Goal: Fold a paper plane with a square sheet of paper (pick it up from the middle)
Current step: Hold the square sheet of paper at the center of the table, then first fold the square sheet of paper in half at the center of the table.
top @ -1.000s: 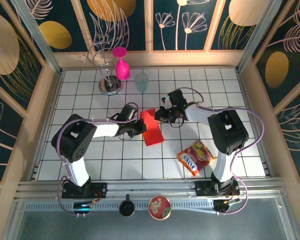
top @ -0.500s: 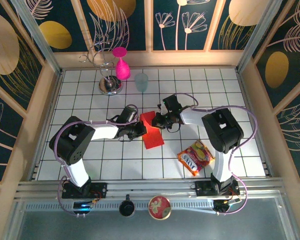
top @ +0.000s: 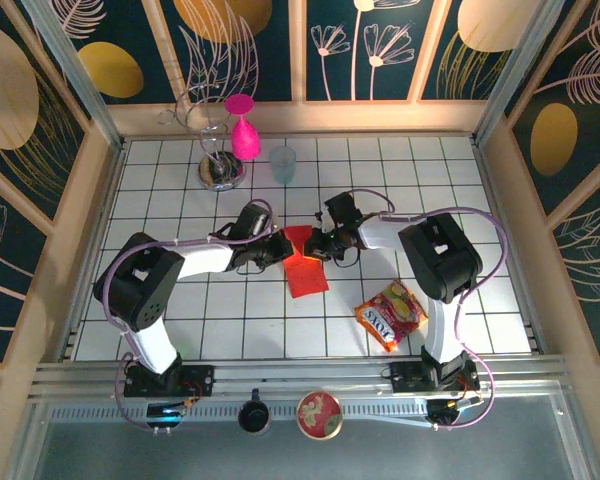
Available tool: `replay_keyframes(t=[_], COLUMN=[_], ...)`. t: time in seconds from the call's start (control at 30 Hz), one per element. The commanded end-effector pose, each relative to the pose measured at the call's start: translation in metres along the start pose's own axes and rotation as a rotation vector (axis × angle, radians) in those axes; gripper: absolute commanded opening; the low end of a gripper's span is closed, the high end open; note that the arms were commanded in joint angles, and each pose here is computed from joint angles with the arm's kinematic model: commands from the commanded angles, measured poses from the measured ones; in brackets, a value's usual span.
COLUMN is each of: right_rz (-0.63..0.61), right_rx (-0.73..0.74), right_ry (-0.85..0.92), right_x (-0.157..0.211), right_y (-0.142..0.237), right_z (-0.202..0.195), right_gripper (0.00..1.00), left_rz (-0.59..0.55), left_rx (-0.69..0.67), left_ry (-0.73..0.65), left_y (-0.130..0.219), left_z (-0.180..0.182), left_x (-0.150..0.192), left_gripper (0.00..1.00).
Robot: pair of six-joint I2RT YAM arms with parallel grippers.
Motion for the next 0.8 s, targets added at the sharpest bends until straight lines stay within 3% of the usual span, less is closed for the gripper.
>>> replay_keyframes(t=[0.0, 0.77], right_rz=[0.009, -0.022], right_rx=[0.017, -0.025], right_ry=[0.003, 0.047], right_x=[0.002, -0.006], right_y=[-0.005, 0.007], right_z=[-0.007, 0.002], right_gripper=[0.06, 0.10], left_rz=[0.003, 0.009], left_rx=[0.052, -0.103], left_ry=[-0.002, 0.009], left_y=[-0.007, -0.012], left_z=[-0.011, 0.025], left_x=[-0.009, 0.001], left_gripper=[0.00, 0.00])
Point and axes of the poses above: each hand's point on the last joint's axis, 136 mm out from that joint toward the fingers, its own y axis back along the fingers, its own z axis along the line the jaws close on, x = y × z, the point moved 7 cm from there along y, back along the fingers, and after that the axes turned 1 degree about y, right-handed, at the moved point
